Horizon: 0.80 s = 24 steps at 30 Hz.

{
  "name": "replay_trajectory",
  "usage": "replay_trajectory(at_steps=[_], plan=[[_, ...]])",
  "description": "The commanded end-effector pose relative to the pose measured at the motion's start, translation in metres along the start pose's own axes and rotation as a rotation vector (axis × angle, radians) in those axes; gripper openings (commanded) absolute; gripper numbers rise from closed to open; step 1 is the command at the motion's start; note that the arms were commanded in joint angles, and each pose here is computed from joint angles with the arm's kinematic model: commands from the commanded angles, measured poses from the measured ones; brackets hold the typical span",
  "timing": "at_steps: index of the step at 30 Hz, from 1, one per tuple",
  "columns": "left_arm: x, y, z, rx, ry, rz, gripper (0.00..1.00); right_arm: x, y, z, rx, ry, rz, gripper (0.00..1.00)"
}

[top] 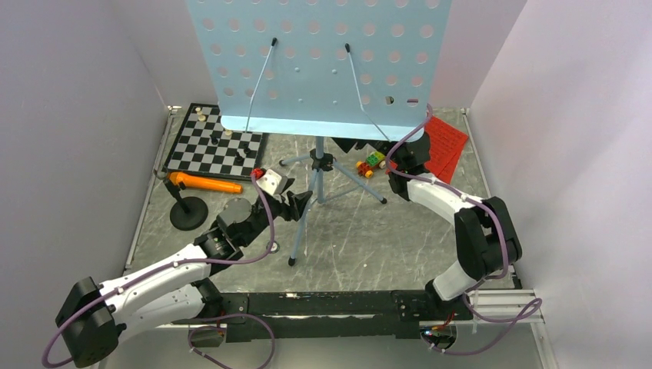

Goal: Pack up the instrument practice props

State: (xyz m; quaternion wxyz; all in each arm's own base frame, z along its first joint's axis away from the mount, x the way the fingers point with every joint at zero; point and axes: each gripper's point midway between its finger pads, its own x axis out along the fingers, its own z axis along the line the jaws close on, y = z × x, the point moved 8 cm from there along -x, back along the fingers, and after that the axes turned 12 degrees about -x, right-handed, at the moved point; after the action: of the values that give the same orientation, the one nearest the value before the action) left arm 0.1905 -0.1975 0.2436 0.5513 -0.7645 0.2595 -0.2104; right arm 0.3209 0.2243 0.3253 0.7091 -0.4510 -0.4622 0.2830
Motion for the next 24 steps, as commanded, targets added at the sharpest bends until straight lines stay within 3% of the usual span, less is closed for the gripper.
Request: replay_trajectory(at_steps=[1,9,24], plan=[[-0.001,0.0,-0.001,-0.015,-0.007,-0.005,0.65,0.009,-0.024,0.022,-0.026,-0.196,-0.049,0.82],[-0.001,0.002,0.0,-0.014,-0.009,0.008,0.64,0.003,-0.024,0.031,-0.077,-0.247,0.058,0.92],[-0.004,0.004,-0.003,-0.02,0.005,0.026,0.62,0.025,-0.025,0.013,-0.031,-0.303,0.032,0.84]])
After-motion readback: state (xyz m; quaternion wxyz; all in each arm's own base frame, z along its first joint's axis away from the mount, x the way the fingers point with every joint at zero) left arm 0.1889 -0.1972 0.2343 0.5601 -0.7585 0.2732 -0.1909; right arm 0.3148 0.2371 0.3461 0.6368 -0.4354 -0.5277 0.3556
